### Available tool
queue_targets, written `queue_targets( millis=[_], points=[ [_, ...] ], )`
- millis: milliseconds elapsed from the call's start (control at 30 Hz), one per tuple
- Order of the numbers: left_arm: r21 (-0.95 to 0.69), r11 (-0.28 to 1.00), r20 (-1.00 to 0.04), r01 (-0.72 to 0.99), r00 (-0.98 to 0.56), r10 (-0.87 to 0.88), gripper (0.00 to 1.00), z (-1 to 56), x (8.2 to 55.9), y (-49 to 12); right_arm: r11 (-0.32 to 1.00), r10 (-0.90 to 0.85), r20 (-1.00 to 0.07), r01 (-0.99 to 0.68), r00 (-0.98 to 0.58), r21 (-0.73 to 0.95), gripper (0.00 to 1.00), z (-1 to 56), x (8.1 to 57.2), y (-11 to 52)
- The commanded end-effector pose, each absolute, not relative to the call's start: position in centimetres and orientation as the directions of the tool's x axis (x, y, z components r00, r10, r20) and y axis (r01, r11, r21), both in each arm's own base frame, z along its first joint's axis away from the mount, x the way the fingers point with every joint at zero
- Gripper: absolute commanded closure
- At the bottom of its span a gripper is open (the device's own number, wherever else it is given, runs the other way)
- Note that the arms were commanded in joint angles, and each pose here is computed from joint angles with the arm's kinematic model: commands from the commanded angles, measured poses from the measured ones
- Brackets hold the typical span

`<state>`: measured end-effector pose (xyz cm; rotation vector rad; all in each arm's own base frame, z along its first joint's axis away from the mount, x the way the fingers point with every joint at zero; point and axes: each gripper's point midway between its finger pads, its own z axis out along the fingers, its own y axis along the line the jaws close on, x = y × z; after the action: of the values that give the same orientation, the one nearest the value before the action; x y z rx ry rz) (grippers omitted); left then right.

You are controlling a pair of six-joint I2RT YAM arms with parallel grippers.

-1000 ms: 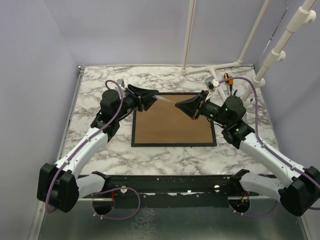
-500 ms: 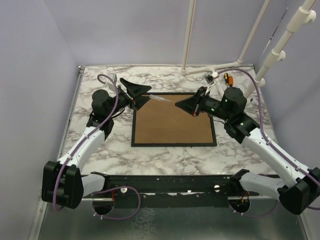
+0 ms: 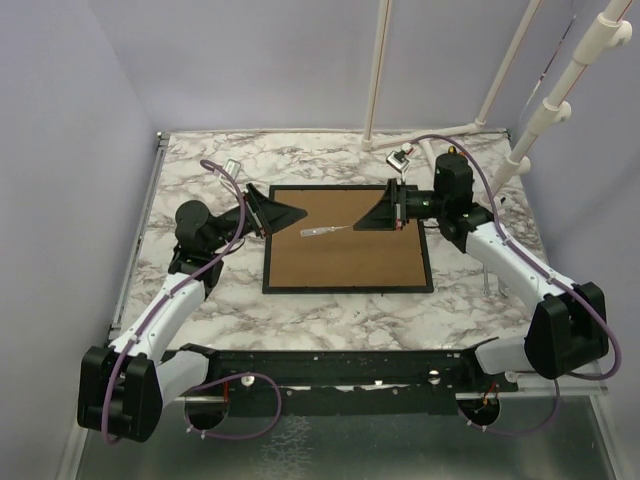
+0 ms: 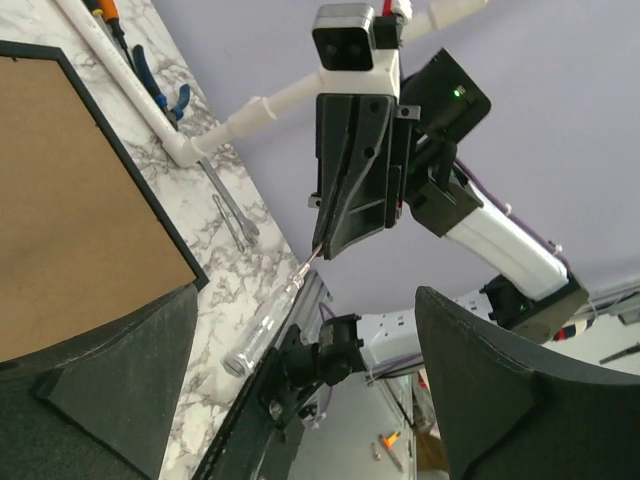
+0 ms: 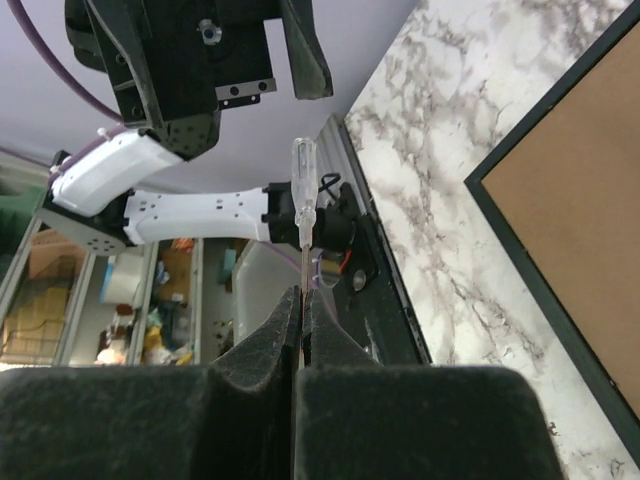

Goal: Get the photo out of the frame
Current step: Adjust the screwdriver.

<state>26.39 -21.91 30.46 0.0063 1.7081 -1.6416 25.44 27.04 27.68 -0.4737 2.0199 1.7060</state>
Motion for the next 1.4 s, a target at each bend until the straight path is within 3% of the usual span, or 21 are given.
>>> queue_targets(
  millis=[0,267,400,733,1067,1367],
  points=[
    [-0.810,0.152,-0.576,0.567,-0.721,-0.385,0.09,30.1,24.3,-22.5,0.055,-0.071,-0.544,-0.548,-0.836,0.835,0.99,27.7,23.6,27.2],
    [-0.846,0.145,-0.528,0.513,-0.770,-0.359,0.08,28.4,24.5,-23.3,0.045,-0.076,-0.548,-0.551,-0.833,0.833,0.99,27.2,23.8,27.3],
    [-0.875,0.096,-0.481,0.475,-0.831,-0.280,0.18,28.1,23.6,-25.5,0.042,-0.076,-0.572,-0.576,-0.816,0.816,0.99,27.2,24.3,27.5],
    [-0.861,0.064,-0.504,0.505,-0.826,-0.254,0.40,29.5,22.6,-26.9,0.032,-0.090,-0.563,-0.567,-0.822,0.823,0.99,26.6,24.4,27.5],
    [-0.865,0.057,-0.497,0.499,-0.833,-0.242,0.44,29.4,22.4,-27.0,0.004,-0.099,-0.553,-0.556,-0.828,0.831,0.99,26.8,24.1,27.6],
    [-0.863,0.053,-0.500,0.503,-0.832,-0.240,0.60,29.7,22.4,-27.0,0.005,-0.104,-0.542,-0.546,-0.834,0.838,0.99,26.6,24.0,27.5]
  ],
)
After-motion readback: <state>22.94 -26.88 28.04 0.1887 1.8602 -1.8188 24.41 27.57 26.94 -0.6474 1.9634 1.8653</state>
